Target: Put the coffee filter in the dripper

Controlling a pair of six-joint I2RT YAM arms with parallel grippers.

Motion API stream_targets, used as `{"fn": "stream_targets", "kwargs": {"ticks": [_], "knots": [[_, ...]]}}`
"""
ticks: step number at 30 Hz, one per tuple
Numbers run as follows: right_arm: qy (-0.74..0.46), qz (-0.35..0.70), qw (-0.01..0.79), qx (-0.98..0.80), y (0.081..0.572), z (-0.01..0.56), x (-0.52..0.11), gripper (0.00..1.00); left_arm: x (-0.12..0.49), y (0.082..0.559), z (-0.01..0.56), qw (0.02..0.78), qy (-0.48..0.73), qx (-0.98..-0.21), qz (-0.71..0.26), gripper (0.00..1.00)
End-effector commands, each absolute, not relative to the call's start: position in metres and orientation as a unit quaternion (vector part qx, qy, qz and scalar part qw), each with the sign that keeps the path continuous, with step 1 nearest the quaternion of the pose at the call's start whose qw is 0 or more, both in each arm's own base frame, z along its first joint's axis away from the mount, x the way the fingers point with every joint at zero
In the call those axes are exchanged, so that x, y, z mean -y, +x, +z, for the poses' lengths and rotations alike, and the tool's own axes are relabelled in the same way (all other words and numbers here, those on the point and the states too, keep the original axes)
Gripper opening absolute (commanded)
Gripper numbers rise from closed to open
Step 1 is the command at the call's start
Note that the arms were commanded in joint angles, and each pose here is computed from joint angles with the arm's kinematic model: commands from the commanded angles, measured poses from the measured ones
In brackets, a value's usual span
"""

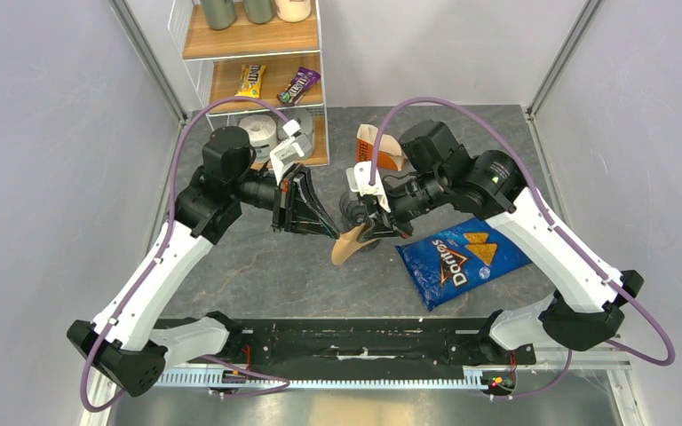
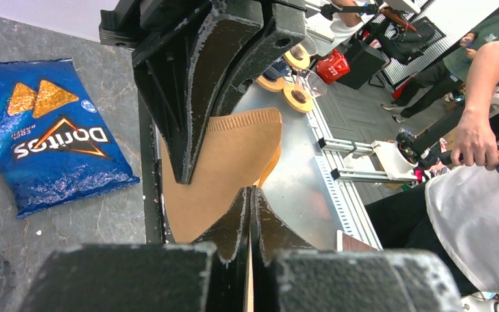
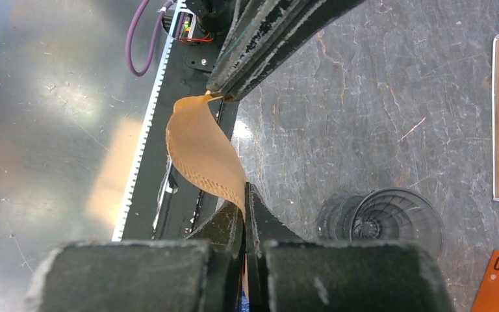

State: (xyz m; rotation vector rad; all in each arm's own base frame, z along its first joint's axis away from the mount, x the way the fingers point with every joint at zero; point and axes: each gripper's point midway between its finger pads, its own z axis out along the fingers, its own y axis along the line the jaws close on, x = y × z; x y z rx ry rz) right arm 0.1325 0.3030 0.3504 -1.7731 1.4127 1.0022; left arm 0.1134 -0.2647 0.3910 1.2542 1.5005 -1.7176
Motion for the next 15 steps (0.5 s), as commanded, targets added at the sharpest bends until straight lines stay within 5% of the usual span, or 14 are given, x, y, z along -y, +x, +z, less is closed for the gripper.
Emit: {"fn": "stream_targets", "kwargs": {"ticks": [1, 15], "knots": [[-0.666, 0.383, 0.347, -0.538, 0.14, 0.362, -0.307, 0.0, 0.26, 0.1, 0.404, 0.267, 0.474, -0.532, -0.649, 0.02], [-0.662, 0.405, 0.349, -0.526, 0.14, 0.368, -0.31, 0.0, 0.268, 0.111, 0.4, 0.281, 0.456, -0.55, -0.641, 0.02]]}}
